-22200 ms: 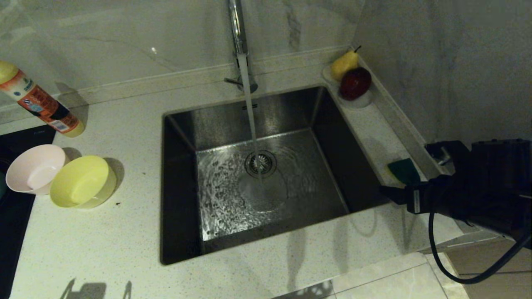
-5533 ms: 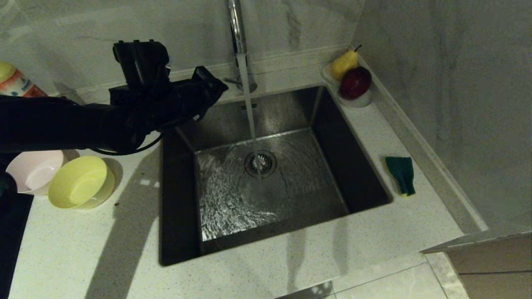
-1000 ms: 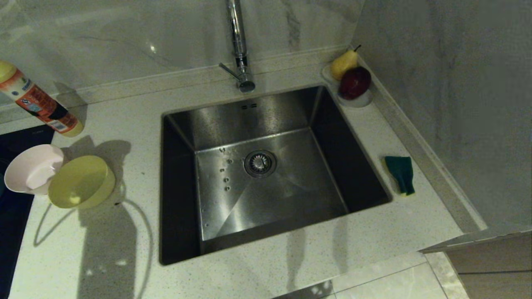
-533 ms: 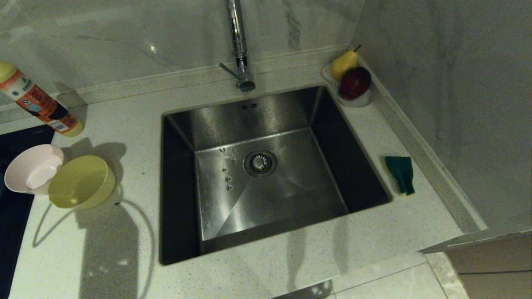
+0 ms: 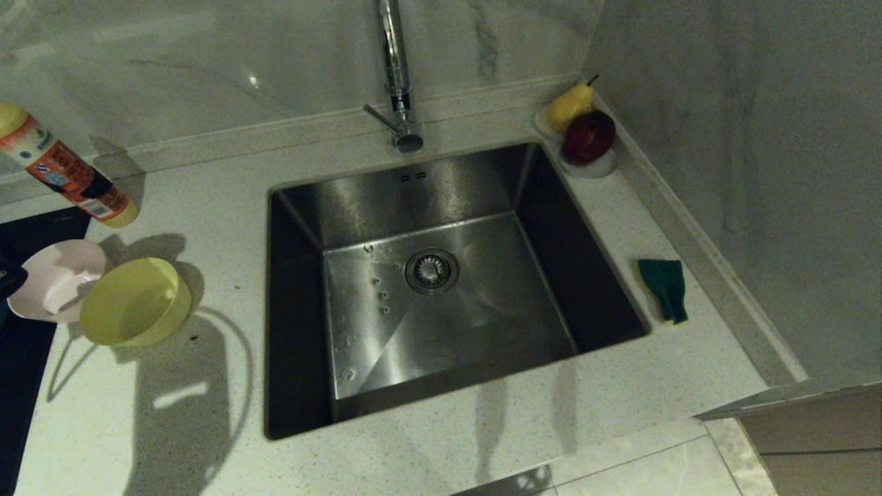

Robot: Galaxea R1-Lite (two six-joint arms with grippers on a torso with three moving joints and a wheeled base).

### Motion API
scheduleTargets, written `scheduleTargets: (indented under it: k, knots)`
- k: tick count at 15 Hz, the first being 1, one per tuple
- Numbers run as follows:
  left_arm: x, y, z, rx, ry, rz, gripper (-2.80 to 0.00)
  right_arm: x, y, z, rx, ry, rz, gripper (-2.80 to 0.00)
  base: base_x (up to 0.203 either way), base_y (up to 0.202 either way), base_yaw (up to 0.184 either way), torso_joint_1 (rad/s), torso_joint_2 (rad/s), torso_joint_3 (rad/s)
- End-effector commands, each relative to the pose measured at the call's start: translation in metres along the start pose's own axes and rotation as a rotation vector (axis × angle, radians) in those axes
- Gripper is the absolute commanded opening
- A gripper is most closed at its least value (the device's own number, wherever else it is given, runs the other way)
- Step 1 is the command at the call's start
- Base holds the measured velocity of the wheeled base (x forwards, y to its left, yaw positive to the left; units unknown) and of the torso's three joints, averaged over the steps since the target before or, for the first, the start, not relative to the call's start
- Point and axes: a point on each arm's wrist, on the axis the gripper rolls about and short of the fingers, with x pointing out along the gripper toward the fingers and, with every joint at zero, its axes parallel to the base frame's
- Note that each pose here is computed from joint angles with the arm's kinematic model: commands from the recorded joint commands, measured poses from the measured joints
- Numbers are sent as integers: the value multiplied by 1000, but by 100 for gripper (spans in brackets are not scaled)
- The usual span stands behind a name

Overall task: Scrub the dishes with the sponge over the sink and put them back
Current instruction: Place the bowl on the bowl

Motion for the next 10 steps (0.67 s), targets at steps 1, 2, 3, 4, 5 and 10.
scheduleTargets:
  k: [1, 2, 3, 4, 5, 10]
  knots:
    - [25, -3, -3, -35, 38, 19, 0, 0, 0, 0, -1, 0, 0, -280, 0, 0, 0, 0, 0, 0]
    - [33, -3, -3, -59, 45, 29, 0, 0, 0, 0, -1, 0, 0, -280, 0, 0, 0, 0, 0, 0]
    - [40, -1, -4, -73, 56, 40, 0, 0, 0, 0, -1, 0, 0, -280, 0, 0, 0, 0, 0, 0]
    - [46, 1, -7, -87, 70, 52, 0, 0, 0, 0, -1, 0, 0, -280, 0, 0, 0, 0, 0, 0]
    - [52, 4, -9, -109, 79, 70, 0, 0, 0, 0, -1, 0, 0, -280, 0, 0, 0, 0, 0, 0]
    - [69, 14, -16, -164, 130, 121, 0, 0, 0, 0, -1, 0, 0, -280, 0, 0, 0, 0, 0, 0]
